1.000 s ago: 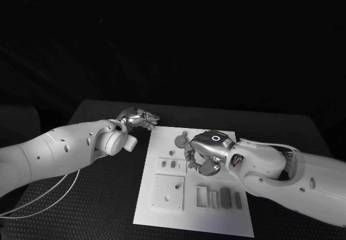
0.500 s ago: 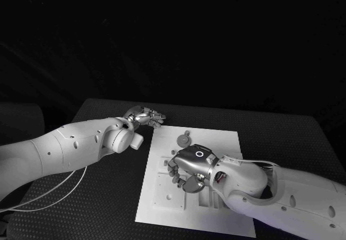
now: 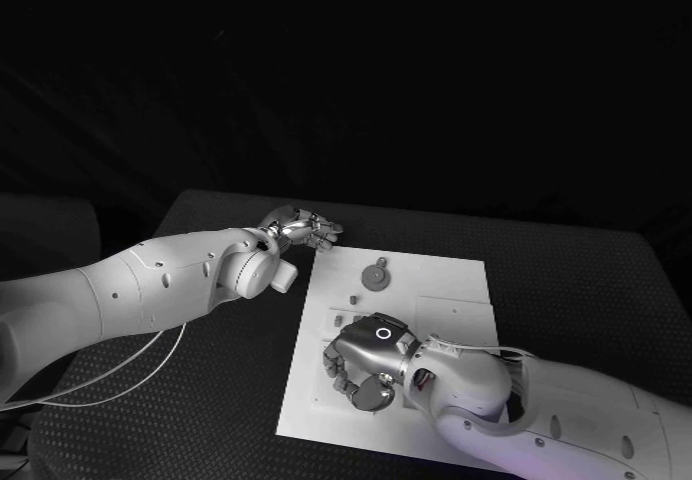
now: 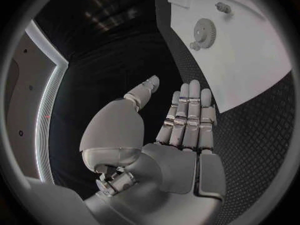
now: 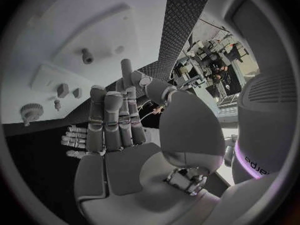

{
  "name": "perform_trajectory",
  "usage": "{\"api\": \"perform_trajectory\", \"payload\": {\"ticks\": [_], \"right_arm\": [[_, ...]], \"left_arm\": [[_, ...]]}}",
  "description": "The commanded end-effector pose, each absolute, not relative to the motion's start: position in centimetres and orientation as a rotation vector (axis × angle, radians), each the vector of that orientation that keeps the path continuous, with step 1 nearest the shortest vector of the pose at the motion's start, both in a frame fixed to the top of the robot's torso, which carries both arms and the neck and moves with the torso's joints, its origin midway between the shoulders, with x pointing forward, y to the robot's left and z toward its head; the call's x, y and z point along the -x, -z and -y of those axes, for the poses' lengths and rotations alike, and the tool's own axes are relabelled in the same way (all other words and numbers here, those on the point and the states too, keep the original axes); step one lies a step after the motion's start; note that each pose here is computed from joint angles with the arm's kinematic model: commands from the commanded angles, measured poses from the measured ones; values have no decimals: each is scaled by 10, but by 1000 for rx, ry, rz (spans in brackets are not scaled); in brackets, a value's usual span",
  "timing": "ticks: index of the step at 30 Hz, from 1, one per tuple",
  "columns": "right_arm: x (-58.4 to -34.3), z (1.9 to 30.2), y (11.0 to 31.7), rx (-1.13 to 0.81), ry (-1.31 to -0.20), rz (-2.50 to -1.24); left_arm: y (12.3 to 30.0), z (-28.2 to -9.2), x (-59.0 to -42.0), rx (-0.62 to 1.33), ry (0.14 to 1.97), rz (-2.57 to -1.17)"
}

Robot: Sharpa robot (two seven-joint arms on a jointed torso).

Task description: Assemble the parts on the task board

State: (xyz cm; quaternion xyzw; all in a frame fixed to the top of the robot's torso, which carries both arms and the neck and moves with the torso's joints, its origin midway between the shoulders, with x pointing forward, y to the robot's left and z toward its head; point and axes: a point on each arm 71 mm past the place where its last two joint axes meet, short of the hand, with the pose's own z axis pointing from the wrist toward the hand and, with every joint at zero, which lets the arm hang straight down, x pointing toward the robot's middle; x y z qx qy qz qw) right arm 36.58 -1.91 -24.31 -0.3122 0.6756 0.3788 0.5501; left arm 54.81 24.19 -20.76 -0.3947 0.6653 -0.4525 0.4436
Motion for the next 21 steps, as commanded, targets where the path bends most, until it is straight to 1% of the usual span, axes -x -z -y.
{"api": "perform_trajectory", "payload": {"ticks": [1,7,21], "right_arm": [[-365,18,248,769,-883,-1593],[-360,14,251,782,-890,-1589],[-362,19,257,793,-860,-1596]], "left_arm": [[207,-239,-548,974,1147,-1657],[207,-240,-548,975,1145,-1657],[207,-242,-547,977,1144,-1659]]}}
